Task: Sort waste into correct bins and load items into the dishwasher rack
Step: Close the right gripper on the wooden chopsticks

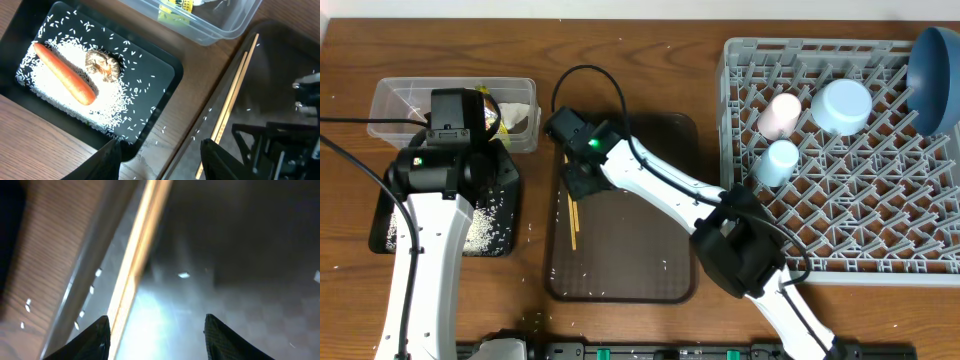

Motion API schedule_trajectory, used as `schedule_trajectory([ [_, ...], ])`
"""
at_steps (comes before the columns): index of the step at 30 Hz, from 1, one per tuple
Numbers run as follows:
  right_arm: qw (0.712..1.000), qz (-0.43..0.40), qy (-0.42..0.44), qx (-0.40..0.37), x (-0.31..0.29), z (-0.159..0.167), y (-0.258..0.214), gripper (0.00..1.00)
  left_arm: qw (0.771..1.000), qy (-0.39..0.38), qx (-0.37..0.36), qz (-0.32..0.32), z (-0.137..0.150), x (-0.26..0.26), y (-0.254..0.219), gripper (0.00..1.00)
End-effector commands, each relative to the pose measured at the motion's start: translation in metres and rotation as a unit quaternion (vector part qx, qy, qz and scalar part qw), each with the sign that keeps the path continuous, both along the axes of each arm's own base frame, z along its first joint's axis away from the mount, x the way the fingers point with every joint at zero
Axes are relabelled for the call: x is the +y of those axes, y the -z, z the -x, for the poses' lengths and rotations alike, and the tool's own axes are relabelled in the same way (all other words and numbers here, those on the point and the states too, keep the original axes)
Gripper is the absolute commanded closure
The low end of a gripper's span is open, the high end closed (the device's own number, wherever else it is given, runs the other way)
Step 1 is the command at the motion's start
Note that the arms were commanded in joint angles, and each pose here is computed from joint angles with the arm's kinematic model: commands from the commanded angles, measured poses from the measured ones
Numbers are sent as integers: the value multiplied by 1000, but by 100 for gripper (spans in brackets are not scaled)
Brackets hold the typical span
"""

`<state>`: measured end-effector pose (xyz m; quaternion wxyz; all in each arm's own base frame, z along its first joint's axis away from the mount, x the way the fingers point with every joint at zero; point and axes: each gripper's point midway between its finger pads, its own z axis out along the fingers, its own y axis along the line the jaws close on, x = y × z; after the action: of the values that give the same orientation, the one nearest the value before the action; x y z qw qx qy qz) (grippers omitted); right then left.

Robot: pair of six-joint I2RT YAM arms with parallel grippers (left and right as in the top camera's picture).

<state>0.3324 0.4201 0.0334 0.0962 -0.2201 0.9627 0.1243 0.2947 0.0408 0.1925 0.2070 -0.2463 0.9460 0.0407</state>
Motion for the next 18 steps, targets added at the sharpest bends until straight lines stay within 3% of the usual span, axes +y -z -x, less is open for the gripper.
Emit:
schedule_trajectory([
  [1,1000,2,-17,21,9,8,26,46,1000,-7,1,-4,0,3,0,47],
  [5,999,2,-20,37,12,12,46,46,1000,-7,1,-4,0,3,0,48],
  [18,999,30,-13,33,5,11,31,46,1000,-7,1,-4,0,3,0,48],
])
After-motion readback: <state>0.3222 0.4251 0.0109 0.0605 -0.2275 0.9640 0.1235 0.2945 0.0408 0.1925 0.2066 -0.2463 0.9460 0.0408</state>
